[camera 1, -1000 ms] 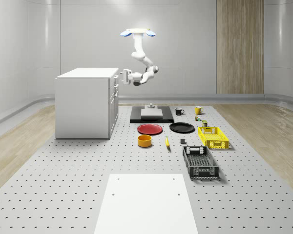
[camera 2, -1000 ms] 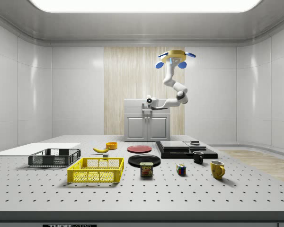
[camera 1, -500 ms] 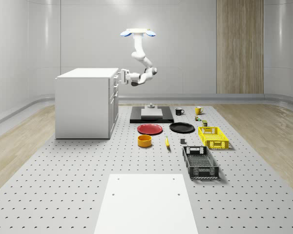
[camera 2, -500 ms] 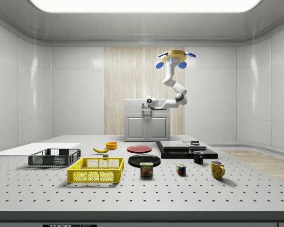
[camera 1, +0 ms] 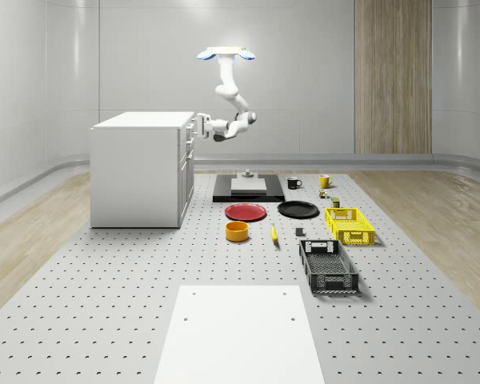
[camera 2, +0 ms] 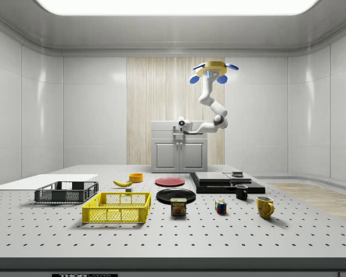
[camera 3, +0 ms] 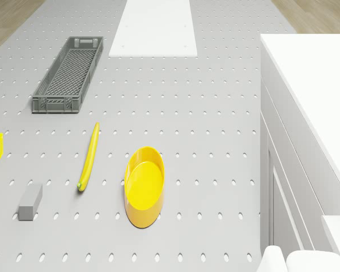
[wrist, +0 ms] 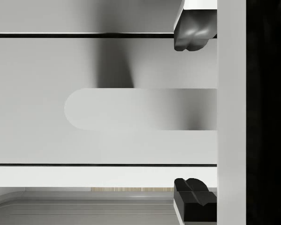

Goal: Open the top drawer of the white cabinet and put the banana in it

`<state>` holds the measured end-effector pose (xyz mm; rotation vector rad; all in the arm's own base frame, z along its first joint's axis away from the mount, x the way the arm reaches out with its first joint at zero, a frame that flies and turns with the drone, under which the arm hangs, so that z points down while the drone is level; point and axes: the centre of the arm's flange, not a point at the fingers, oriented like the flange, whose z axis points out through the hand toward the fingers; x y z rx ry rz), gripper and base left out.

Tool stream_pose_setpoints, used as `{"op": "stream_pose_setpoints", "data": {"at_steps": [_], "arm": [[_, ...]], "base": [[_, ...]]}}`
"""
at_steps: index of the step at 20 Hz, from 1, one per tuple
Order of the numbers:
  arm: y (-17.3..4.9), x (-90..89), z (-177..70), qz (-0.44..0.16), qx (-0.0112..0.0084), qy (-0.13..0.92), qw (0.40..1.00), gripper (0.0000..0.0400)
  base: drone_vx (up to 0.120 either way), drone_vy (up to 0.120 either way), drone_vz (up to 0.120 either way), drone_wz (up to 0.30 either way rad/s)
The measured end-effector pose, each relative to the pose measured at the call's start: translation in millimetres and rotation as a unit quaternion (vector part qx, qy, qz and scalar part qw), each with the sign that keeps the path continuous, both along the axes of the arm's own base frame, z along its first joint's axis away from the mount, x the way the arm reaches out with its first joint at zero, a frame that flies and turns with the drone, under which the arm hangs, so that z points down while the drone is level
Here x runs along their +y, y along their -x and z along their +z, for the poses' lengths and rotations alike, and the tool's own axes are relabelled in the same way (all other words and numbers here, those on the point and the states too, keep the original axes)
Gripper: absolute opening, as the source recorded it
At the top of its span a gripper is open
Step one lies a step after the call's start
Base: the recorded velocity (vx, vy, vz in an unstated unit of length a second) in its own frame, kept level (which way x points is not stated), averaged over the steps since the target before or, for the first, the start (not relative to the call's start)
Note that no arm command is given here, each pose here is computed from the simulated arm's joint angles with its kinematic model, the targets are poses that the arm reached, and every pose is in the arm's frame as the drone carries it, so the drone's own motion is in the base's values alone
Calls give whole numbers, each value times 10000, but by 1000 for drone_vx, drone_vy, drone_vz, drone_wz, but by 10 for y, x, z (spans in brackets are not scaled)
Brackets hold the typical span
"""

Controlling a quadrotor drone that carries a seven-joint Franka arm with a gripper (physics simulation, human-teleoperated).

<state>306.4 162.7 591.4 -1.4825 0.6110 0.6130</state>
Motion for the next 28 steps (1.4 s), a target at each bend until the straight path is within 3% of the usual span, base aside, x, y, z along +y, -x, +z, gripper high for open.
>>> {"op": "stream_pose_setpoints", "data": {"at_steps": [27, 28], "arm": [[0, 111, 80, -1, -1, -1, 10000, 400], [0, 111, 80, -1, -1, 0, 10000, 355]], "base": [[0, 0, 0, 0], [0, 0, 0, 0]]}}
